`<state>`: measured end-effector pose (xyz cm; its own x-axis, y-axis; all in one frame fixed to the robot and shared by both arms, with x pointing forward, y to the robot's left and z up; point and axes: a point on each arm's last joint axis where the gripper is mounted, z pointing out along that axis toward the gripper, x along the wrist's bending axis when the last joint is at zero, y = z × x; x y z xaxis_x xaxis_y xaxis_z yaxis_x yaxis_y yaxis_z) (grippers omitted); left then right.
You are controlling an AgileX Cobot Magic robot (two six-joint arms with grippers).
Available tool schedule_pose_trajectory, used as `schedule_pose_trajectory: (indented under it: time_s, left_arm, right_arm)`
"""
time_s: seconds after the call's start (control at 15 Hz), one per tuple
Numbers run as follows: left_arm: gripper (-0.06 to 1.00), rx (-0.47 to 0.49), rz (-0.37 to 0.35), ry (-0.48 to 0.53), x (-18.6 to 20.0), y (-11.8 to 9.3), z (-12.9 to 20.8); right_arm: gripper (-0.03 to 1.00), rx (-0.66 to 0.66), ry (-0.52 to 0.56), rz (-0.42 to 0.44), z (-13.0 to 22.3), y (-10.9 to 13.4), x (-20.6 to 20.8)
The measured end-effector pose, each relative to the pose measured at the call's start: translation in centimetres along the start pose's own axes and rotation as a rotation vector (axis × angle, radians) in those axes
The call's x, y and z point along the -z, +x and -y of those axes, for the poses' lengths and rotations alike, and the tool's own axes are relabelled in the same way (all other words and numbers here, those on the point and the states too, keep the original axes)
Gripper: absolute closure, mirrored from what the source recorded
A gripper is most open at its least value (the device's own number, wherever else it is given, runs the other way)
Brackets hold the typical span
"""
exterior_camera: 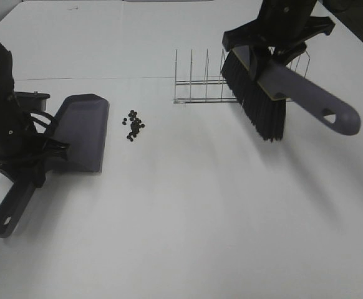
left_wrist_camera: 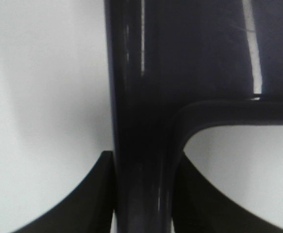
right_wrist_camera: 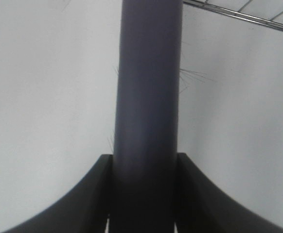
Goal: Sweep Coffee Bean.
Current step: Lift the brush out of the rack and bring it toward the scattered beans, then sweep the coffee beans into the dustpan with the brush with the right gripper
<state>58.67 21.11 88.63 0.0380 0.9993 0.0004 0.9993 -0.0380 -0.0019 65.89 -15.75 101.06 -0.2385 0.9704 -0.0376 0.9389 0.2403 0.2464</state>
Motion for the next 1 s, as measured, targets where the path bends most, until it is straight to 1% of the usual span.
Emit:
schedule_pose_trajectory:
  time_s: [0.13,0.2,0.33,0.53,0.6,0.73,0.8,0.87,1.0]
  left_arm:
    - [0.67,0.004,0.005,0.008,-1.1,-0.1,-0.1]
    - [0.67,0.002,0.008,0.004,-1.2,-0.1,-0.2]
    - [0.67,0.000,0.010,-0.002,-1.2,-0.1,-0.3]
    - [0.67,-0.002,0.011,0.000,-1.3,-0.2,-0.3]
    - [0.67,-0.002,0.011,0.000,-1.3,-0.2,-0.3]
    - [0.67,-0.003,0.011,0.000,-1.3,-0.2,-0.3]
    - [0.67,-0.003,0.012,-0.001,-1.3,-0.2,-0.3]
    - [0.67,-0.003,0.012,-0.001,-1.3,-0.2,-0.3]
    - [0.67,-0.002,0.012,0.000,-1.3,-0.2,-0.3]
  right_arm:
    - [0.70,0.063,0.039,0.032,0.2,2.8,-3.2]
    - [0.70,0.072,0.050,0.035,0.3,3.4,-3.9]
    - [0.70,0.132,0.088,0.040,0.4,6.1,-6.9]
    - [0.70,0.193,0.042,0.024,-0.8,9.6,-8.4]
    - [0.70,0.209,0.044,0.023,-1.1,10.7,-9.0]
    - [0.70,0.233,0.078,0.020,-1.5,12.0,-10.2]
    - [0.70,0.248,0.094,0.008,-1.8,12.4,-10.7]
    - [0.70,0.265,0.086,-0.036,-2.6,13.2,-11.4]
    - [0.70,0.283,0.052,-0.108,-3.3,14.2,-11.6]
